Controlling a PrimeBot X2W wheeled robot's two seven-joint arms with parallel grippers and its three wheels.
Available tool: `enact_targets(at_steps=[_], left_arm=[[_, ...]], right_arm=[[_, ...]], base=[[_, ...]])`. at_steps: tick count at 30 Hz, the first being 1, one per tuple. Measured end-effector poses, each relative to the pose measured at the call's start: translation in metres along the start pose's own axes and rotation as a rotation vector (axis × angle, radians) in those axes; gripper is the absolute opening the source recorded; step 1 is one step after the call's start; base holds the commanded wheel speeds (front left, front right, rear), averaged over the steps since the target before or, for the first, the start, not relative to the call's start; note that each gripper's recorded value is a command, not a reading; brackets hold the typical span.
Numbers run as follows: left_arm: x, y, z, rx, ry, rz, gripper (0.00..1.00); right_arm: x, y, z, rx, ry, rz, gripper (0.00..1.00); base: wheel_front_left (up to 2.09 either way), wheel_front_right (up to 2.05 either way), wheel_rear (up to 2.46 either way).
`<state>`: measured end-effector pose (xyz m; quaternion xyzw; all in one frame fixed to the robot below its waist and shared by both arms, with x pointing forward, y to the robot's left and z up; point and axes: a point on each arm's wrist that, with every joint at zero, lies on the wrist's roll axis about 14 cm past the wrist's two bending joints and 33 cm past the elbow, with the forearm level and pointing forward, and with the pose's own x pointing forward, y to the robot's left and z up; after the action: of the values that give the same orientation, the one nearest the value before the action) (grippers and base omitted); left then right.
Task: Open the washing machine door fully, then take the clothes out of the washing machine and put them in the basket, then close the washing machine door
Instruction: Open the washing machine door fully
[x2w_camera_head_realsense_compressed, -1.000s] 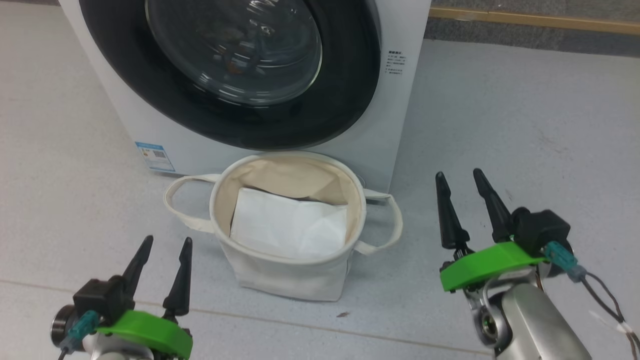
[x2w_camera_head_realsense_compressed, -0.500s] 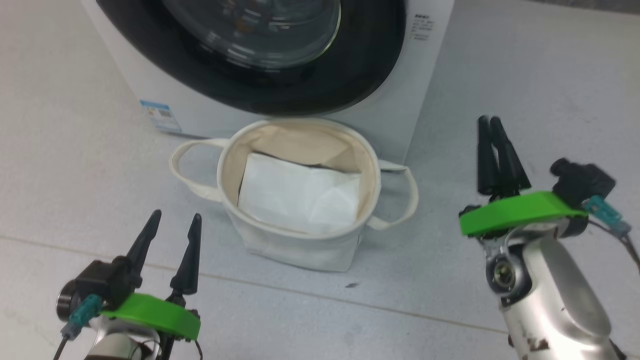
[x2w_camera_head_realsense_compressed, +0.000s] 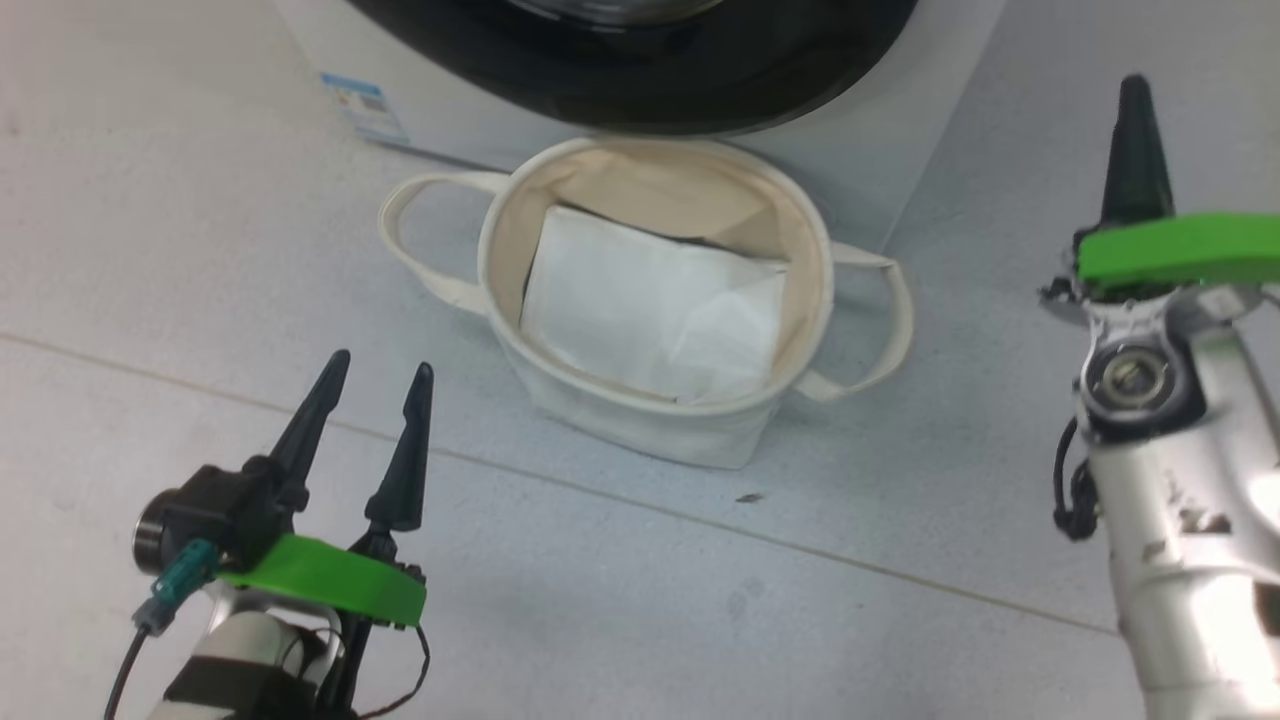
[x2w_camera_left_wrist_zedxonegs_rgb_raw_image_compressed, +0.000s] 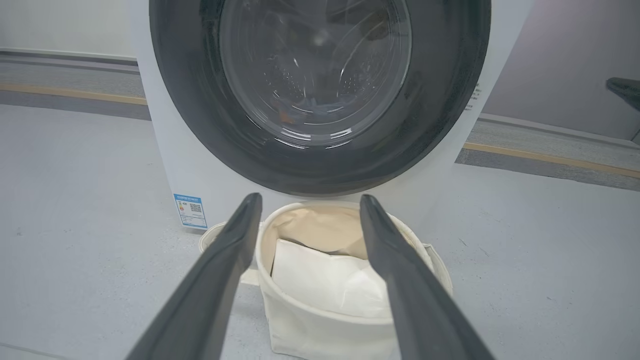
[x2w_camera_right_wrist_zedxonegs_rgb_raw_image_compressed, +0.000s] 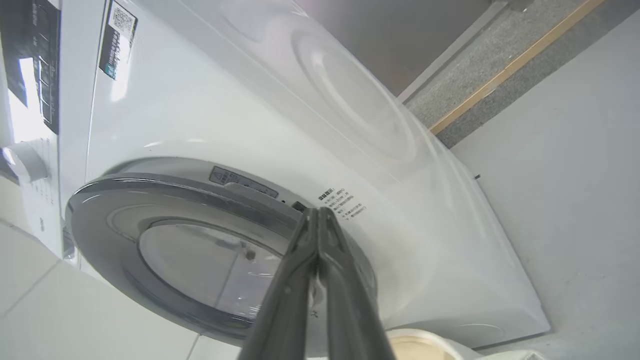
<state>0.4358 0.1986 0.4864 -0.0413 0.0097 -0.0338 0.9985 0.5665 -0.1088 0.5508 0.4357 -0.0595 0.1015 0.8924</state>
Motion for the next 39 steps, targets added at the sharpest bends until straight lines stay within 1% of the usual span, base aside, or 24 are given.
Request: enact_targets(at_steps=[2,4,7,8,9,11,15,19,23,28,34,39], left_arm=[[0.0,0.006,-0.004,-0.001,0.011,0.019,1.0],[0.001,0.015,-0.004,0.007,0.008,0.046,1.0],[0.003,0.019,-0.001,0.014,-0.004,0.056,1.0],[0.006,0.022,0.003,0.011,-0.018,0.066,1.0],[0.006,0.022,0.003,0.011,-0.018,0.066,1.0],[0.007,0.024,0.006,0.02,-0.029,0.072,1.0],[0.008,0.025,0.004,0.022,-0.033,0.072,1.0],[0.01,0.025,0.0,0.029,-0.027,0.073,1.0],[0.013,0.028,-0.001,0.029,-0.028,0.082,1.0],[0.01,0.031,-0.005,0.03,-0.017,0.093,1.0],[0.005,0.041,-0.007,0.035,-0.01,0.126,1.0],[0.003,0.045,-0.011,0.036,0.0,0.141,1.0]], right_arm=[[0.012,-0.001,-0.004,0.052,0.02,-0.002,0.0],[0.028,-0.003,-0.003,0.077,0.031,0.001,0.0],[0.039,-0.004,-0.002,0.114,0.032,0.001,0.0],[0.049,-0.001,-0.006,0.154,0.052,0.007,0.0],[0.049,-0.001,-0.006,0.154,0.052,0.007,0.0],[0.057,0.002,-0.01,0.196,0.071,0.012,0.0],[0.073,0.0,-0.02,0.244,0.136,0.015,0.0],[0.091,-0.006,-0.017,0.271,0.138,0.009,0.0],[0.108,-0.006,-0.021,0.341,0.15,0.011,0.0],[0.121,-0.01,-0.038,0.355,0.207,0.002,0.0],[0.131,-0.004,-0.07,0.374,0.329,0.008,0.0],[0.144,0.002,-0.079,0.363,0.367,0.023,0.0]], base=[[0.0,0.0,0.0],[0.0,0.0,0.0],[0.0,0.0,0.0],[0.0,0.0,0.0],[0.0,0.0,0.0],[0.0,0.0,0.0],[0.0,0.0,0.0],[0.0,0.0,0.0],[0.0,0.0,0.0],[0.0,0.0,0.0],[0.0,0.0,0.0],[0.0,0.0,0.0]])
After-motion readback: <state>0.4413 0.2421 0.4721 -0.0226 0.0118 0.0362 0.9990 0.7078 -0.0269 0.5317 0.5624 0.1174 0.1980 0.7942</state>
